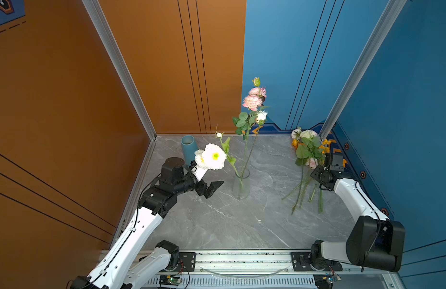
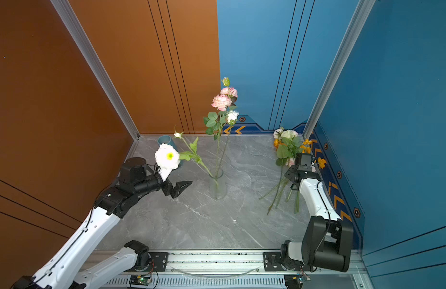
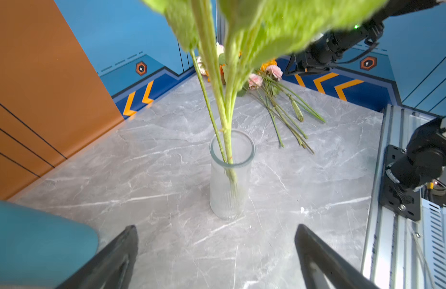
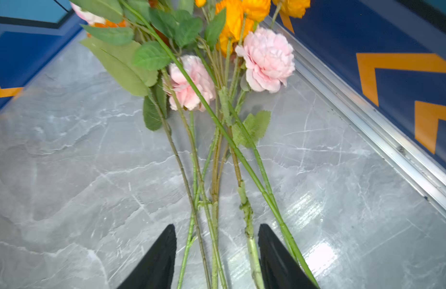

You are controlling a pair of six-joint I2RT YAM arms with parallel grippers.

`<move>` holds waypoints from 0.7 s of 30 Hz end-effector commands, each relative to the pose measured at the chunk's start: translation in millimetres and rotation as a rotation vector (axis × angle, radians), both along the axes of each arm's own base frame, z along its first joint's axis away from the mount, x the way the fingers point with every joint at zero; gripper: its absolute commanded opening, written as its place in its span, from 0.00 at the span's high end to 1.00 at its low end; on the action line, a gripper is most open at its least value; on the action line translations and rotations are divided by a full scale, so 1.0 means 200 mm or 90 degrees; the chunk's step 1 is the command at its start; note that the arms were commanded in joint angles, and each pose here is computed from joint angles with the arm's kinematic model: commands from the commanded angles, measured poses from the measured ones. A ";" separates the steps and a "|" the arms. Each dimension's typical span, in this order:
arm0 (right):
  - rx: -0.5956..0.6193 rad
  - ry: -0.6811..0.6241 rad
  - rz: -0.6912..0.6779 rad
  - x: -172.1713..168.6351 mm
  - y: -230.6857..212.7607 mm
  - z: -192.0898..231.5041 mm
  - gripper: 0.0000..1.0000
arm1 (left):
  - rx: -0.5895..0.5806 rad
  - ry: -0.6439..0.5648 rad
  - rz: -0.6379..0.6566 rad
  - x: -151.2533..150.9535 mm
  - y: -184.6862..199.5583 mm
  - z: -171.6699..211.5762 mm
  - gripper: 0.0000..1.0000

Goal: Arrange the flowers into the vase

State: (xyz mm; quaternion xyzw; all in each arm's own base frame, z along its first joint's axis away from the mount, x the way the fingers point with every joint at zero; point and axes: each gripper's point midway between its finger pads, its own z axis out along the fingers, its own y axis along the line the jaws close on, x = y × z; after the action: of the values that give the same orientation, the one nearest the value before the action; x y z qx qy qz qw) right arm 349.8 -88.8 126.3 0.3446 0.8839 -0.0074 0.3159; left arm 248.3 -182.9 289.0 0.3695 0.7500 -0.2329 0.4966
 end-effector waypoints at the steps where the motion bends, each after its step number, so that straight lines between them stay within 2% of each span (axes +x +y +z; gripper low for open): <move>1: 0.011 -0.020 -0.002 0.09 -0.06 0.02 0.51 | 0.007 0.061 0.009 -0.10 0.04 -0.16 0.02; 5: 0.019 0.014 0.003 0.09 -0.08 -0.10 0.58 | 0.002 0.047 -0.025 -0.17 0.01 -0.19 0.02; 12: -0.029 0.006 -0.019 0.12 -0.17 -0.11 0.59 | -0.064 0.046 -0.144 -0.31 -0.10 -0.12 0.02; 14: -0.029 0.018 -0.016 0.16 -0.19 -0.14 0.63 | -0.071 0.045 -0.171 -0.35 -0.13 -0.12 0.02; 17: -0.004 0.033 -0.008 0.21 -0.21 -0.21 0.69 | -0.067 0.042 -0.185 -0.38 -0.15 -0.13 0.02; 21: -0.004 0.056 -0.006 0.22 -0.23 -0.27 0.71 | -0.055 0.023 -0.162 -0.36 -0.12 -0.13 0.02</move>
State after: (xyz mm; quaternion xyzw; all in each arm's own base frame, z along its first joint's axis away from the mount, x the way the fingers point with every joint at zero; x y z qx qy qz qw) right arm 388.6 -129.0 70.6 0.3542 0.8933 -0.0228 0.2758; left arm 179.8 -207.5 261.3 0.4292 0.7052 -0.3334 0.4553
